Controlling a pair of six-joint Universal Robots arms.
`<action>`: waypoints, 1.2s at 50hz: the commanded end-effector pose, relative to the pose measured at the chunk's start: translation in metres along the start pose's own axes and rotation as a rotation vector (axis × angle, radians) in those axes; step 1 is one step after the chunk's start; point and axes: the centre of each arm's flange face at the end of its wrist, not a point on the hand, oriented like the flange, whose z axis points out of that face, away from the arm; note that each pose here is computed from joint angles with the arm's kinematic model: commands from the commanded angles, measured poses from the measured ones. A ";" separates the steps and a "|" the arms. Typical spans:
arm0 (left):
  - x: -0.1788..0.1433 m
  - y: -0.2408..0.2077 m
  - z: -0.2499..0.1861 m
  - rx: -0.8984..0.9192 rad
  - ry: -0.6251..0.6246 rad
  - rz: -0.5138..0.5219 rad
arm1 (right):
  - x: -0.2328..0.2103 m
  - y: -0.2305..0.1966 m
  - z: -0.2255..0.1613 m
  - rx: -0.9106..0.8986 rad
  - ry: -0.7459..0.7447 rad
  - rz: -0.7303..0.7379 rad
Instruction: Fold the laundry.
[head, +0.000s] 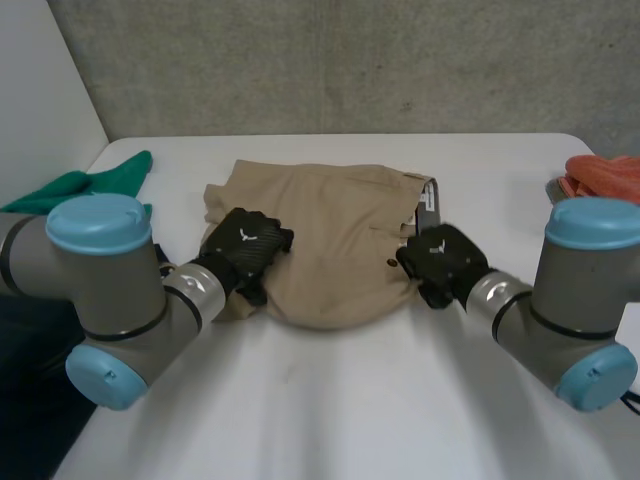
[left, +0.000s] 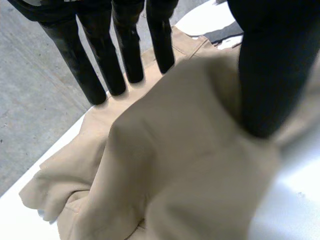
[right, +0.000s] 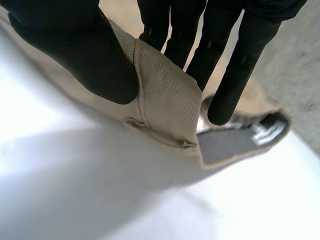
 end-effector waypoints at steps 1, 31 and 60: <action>-0.025 -0.031 -0.016 0.051 -0.165 -0.035 | 0.011 -0.001 -0.006 -0.013 0.022 0.052; -0.045 0.048 -0.043 -0.314 -0.167 -0.378 | 0.012 -0.001 -0.012 -0.010 0.010 0.121; -0.026 0.050 0.033 -0.189 -0.176 -0.120 | 0.015 0.000 -0.013 -0.016 0.017 0.125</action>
